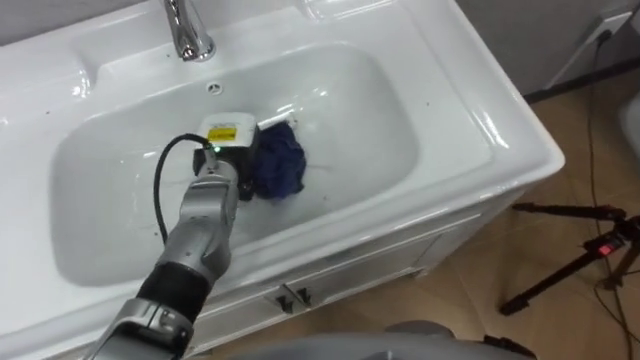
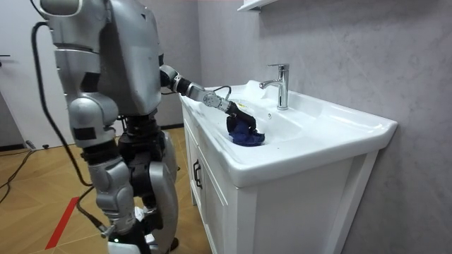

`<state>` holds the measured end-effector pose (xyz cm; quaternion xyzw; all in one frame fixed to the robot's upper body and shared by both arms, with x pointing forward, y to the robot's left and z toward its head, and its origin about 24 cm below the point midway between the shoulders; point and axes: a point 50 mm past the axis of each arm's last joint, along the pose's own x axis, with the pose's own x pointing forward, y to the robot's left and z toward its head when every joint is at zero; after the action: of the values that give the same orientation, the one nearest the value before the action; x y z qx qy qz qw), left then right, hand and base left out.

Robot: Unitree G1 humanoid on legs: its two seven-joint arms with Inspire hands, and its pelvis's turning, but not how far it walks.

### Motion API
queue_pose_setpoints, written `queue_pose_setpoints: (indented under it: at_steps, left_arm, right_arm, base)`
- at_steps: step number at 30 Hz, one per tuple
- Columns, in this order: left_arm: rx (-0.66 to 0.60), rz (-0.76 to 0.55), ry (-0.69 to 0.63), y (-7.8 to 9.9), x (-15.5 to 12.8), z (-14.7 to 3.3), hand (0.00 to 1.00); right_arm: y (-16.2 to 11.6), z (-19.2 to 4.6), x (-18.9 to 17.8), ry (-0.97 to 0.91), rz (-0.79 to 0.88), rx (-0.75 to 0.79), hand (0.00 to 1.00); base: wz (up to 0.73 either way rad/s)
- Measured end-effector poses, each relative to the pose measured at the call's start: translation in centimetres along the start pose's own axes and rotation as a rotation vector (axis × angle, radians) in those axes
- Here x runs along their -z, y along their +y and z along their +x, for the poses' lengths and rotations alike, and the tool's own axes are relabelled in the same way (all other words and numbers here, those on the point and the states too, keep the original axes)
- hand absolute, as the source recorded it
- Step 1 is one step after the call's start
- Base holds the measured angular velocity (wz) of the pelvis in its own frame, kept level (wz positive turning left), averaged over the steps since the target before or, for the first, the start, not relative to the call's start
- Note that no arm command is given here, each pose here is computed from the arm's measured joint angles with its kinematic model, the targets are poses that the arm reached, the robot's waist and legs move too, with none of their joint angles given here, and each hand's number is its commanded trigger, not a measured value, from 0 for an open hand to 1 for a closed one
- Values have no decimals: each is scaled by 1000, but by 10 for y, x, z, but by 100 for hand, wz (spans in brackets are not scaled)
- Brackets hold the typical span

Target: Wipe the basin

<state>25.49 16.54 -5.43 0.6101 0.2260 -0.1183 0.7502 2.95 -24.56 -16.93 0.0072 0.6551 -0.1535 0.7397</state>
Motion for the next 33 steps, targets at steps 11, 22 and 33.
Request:
queue_pose_setpoints:
  at_steps: [11,22,33]
  left_arm:
    - [-8,-613,145,-20,27,3,100]
    - [-24,-812,186,-24,30,3,100]
    - [-45,-768,190,-25,31,2,100]
  right_arm:
    - [-2,-1,13,81,-123,28,0]
    - [3,-1,19,111,-165,27,0]
    - [6,-1,18,118,-185,21,0]
  base:
    - [-6]
    - [-2]
    - [-3]
